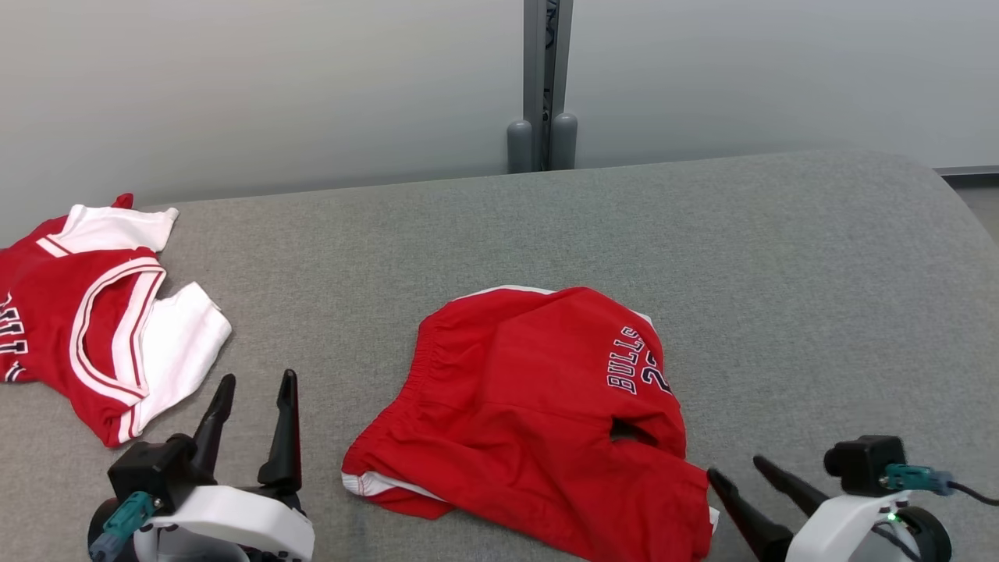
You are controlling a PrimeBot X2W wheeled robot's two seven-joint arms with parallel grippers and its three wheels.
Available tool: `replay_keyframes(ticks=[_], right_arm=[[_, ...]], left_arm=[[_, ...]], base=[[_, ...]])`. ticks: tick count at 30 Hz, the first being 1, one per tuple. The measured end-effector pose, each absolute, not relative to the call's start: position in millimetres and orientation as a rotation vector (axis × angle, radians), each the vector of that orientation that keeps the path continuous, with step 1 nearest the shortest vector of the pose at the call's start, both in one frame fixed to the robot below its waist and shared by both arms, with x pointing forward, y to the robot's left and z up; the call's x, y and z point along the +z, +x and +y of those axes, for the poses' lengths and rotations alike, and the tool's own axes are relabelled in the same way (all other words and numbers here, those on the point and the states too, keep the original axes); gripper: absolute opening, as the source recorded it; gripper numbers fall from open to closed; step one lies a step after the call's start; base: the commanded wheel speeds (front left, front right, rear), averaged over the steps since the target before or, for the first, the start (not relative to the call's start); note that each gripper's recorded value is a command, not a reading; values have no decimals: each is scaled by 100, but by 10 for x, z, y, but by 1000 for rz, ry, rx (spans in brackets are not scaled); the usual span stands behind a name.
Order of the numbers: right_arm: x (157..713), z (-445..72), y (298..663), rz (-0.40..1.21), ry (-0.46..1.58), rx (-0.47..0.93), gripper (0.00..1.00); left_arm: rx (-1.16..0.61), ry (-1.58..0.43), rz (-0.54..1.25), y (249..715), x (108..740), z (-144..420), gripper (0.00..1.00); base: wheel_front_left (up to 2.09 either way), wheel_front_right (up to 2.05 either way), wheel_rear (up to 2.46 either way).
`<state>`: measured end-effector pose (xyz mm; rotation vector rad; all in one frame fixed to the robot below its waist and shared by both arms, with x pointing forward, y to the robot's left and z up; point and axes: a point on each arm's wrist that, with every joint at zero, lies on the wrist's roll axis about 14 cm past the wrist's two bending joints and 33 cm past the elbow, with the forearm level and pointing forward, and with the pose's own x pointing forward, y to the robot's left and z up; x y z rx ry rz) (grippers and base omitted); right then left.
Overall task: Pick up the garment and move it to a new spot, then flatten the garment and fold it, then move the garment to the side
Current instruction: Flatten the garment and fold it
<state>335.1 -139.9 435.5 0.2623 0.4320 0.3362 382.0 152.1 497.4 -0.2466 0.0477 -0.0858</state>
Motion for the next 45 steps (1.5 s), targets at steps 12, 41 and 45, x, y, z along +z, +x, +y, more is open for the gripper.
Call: replay_keyframes(ticks=[12,41,45], right_arm=[[3990,-1134,3240,652,240,413,100],[4095,-1298,3428,588,254,382,100],[3977,-1317,3336,650,258,371,100]], left_arm=[[-59,-276,62,3764,4889,1569,100],[-34,-290,84,3754,4783,1615,100],[-36,-290,90,3753,4767,1608,100]], base=[[0,0,0],[0,0,0],[0,0,0]])
